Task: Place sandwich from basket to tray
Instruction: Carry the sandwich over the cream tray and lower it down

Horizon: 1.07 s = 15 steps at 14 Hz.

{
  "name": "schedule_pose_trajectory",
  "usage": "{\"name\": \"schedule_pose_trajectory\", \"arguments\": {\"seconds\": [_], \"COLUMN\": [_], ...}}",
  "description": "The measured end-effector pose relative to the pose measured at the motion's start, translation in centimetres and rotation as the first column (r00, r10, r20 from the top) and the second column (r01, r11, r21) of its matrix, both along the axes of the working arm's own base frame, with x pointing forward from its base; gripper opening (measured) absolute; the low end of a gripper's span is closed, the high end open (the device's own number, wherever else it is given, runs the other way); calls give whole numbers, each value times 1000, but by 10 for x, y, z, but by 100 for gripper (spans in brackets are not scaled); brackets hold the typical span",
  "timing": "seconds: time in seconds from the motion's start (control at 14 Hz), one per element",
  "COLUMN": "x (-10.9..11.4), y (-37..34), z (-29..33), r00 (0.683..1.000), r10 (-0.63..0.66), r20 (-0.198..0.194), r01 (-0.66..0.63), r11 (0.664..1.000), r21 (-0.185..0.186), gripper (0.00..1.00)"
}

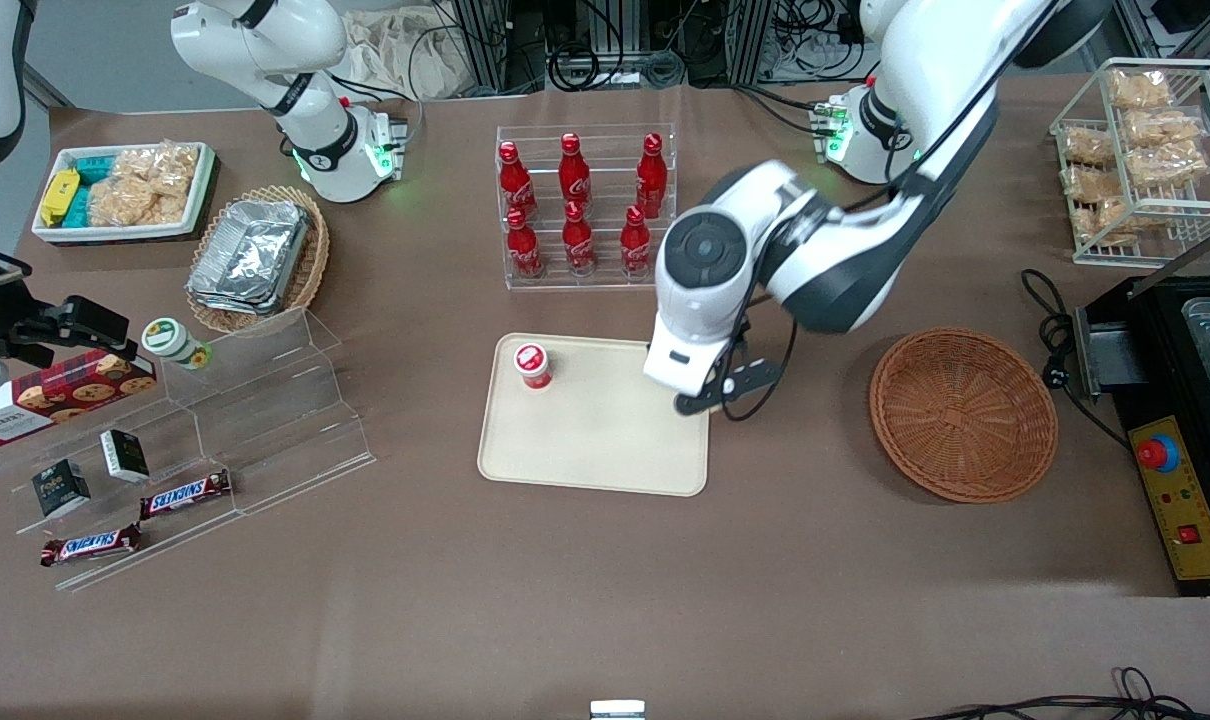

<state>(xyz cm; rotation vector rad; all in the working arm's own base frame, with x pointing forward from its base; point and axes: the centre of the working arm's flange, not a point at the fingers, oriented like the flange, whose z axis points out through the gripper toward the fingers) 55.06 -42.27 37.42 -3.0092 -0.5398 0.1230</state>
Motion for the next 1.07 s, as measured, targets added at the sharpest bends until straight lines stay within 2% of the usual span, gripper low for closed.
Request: {"name": "schedule_pose_trajectory", "arguments": {"seconds": [0.21,0.5,0.64,0.93,1.07], "x": [12,20,21,24,31], "y": [-8,-9,-7,-10,-10], "z": [-71,-125,-137,-138,-119], "r00": [1000,999,999,999,996], "r10": [13,27,30,37,86], "r20": [-7,-21,-17,3,29], "r01": [-13,-28,-31,-37,-84], "r11": [1000,997,998,997,994], "r21": [-22,-67,-52,-60,-66], "gripper": [16,15,19,58,78]}}
